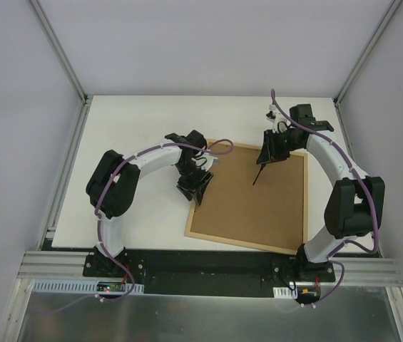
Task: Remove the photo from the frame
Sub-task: Adjust the photo frame at the center of the board.
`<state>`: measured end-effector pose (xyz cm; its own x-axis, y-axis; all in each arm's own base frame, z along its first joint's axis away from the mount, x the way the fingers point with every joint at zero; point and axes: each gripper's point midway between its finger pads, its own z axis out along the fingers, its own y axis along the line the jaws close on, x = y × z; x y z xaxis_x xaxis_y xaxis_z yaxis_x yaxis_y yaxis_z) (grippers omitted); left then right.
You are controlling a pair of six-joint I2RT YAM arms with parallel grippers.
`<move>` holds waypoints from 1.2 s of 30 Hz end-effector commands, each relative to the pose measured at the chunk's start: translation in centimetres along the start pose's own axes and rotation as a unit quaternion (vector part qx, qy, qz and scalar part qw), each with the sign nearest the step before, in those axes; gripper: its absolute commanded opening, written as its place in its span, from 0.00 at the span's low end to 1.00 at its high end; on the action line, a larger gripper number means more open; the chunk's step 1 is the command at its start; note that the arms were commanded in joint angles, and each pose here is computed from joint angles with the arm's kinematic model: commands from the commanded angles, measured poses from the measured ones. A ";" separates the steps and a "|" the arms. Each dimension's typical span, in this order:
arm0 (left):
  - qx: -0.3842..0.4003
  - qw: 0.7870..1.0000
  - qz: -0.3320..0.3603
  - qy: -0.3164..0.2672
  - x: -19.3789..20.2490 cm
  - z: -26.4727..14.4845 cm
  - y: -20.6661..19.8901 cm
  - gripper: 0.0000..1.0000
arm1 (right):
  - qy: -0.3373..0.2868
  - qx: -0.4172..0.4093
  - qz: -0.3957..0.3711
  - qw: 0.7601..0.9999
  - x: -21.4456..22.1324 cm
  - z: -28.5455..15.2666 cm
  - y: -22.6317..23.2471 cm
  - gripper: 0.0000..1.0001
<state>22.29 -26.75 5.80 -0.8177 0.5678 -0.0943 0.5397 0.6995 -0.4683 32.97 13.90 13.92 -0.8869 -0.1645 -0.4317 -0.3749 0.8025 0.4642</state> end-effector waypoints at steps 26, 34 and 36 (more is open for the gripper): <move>-0.001 0.993 -0.034 0.109 3.0 3.9 0.4 0.36 | -0.018 -0.049 -0.036 0.998 1.5 -1.4 3.5 0.00; 0.004 0.994 -0.034 0.106 2.1 4.2 0.3 0.31 | -0.021 -0.055 -0.039 0.998 1.6 -1.5 3.9 0.00; 0.006 0.994 -0.032 0.103 1.8 4.0 0.1 0.31 | -0.021 -0.055 -0.039 0.998 1.6 -1.5 4.0 0.00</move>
<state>19.31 -26.27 2.37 -0.7953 0.5879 0.1479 0.4681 0.7506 -0.4664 29.92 15.20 14.25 -0.8783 -0.1926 -0.4377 -0.4177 0.7544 0.5063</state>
